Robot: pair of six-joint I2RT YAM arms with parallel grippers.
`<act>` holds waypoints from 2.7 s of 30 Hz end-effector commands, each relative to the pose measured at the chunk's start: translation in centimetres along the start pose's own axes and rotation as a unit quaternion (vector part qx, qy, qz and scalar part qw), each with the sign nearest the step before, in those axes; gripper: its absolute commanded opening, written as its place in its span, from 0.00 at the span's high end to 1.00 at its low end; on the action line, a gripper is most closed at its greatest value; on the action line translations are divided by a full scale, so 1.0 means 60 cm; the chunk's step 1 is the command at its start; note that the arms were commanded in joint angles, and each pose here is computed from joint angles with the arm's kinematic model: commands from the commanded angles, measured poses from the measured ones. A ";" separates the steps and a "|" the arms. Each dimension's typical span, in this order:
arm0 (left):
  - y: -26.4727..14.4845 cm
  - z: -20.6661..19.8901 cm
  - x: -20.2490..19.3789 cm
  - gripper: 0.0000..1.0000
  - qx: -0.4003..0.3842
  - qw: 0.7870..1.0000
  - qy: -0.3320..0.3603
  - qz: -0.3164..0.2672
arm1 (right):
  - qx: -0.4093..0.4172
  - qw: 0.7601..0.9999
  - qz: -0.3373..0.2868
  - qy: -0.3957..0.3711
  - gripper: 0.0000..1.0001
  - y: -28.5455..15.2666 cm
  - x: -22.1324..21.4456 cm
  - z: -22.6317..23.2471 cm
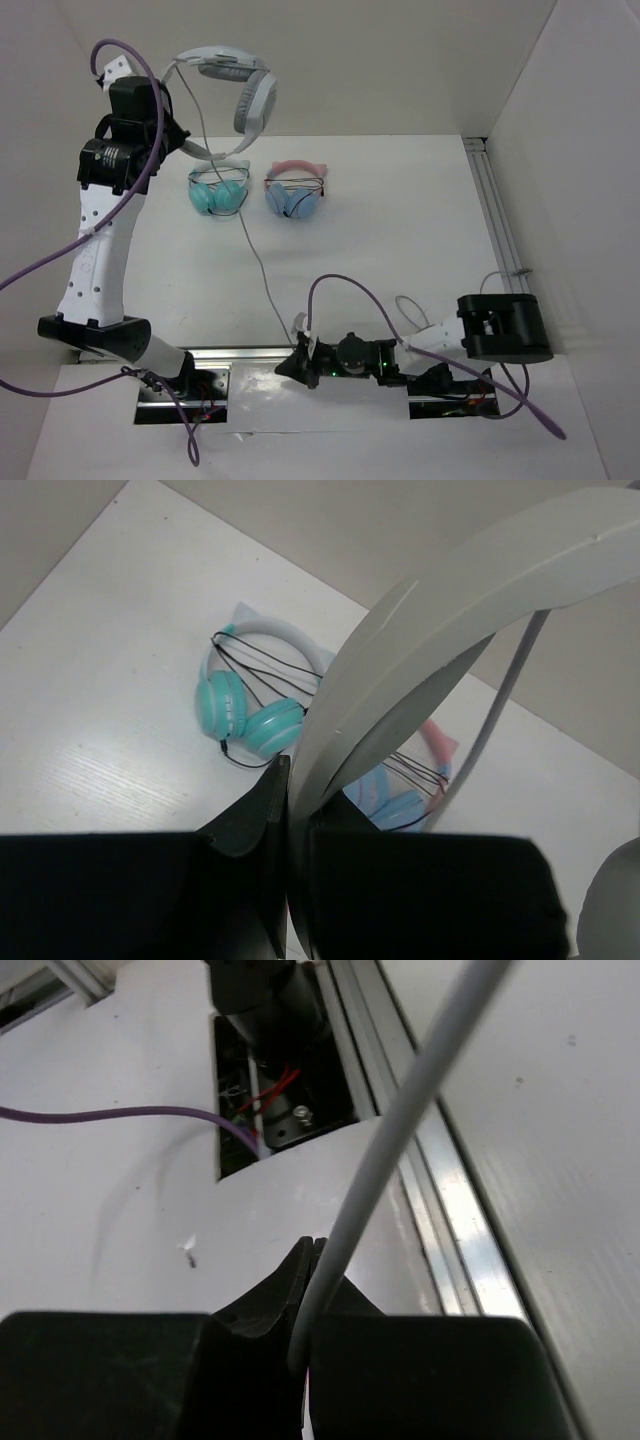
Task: Wrap the headphones
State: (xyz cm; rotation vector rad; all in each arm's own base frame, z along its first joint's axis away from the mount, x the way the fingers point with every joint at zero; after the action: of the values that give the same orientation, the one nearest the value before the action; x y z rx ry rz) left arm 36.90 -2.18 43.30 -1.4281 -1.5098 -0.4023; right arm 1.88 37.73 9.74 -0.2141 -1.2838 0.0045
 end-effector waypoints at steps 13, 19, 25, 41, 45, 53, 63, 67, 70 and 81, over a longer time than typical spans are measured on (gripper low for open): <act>0.052 0.017 0.017 1.00 -0.049 0.995 -0.064 0.053 | -0.231 0.963 0.054 -0.125 1.00 -0.086 0.037 0.027; 0.066 0.031 0.006 1.00 -0.056 0.993 -0.067 0.080 | -0.260 0.958 0.026 -0.117 1.00 -0.117 0.059 0.007; 0.074 0.034 -0.006 1.00 -0.059 0.992 -0.067 0.087 | -0.294 0.949 0.010 -0.116 1.00 -0.134 0.097 0.001; 0.093 0.045 -0.030 1.00 -0.048 0.992 -0.052 0.107 | -0.376 0.918 -0.039 -0.123 1.00 -0.198 0.126 0.013; 0.094 0.047 -0.029 1.00 -0.046 0.992 -0.046 0.104 | -0.403 0.906 -0.056 -0.116 1.00 -0.217 0.132 0.014; 0.112 0.074 -0.058 1.00 -0.019 0.992 -0.038 0.115 | -0.394 0.907 -0.071 -0.133 1.00 -0.229 0.161 0.057; 0.126 0.084 -0.117 1.00 0.028 0.993 0.013 0.112 | -0.350 0.919 -0.109 -0.141 1.00 -0.226 0.263 0.147; 0.125 0.070 -0.147 1.00 0.031 0.992 0.040 0.114 | -0.353 0.917 -0.136 -0.129 1.00 -0.221 0.323 0.177; 0.127 0.060 -0.156 1.00 0.033 0.992 0.050 0.109 | -0.370 0.908 -0.134 -0.146 1.00 -0.222 0.354 0.175; 0.079 0.021 -0.205 1.00 0.019 0.987 0.136 0.083 | -0.371 0.906 -0.152 -0.138 1.00 -0.172 0.585 0.110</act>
State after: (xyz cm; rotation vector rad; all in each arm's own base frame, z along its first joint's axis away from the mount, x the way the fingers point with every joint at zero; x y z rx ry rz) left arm 38.12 -7.89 27.96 -1.4176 -1.0111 -0.3616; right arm 1.16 34.54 37.48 -0.8368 -1.6022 -0.6228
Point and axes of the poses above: each gripper's point midway between its finger pads, its own y axis out along the fingers, its own z axis along the line the jaws close on, x = y × z, the point moved 2 cm from there along -y, back along the fingers, and after that the axes turned 6 degrees about -y, right-handed, at the moved point
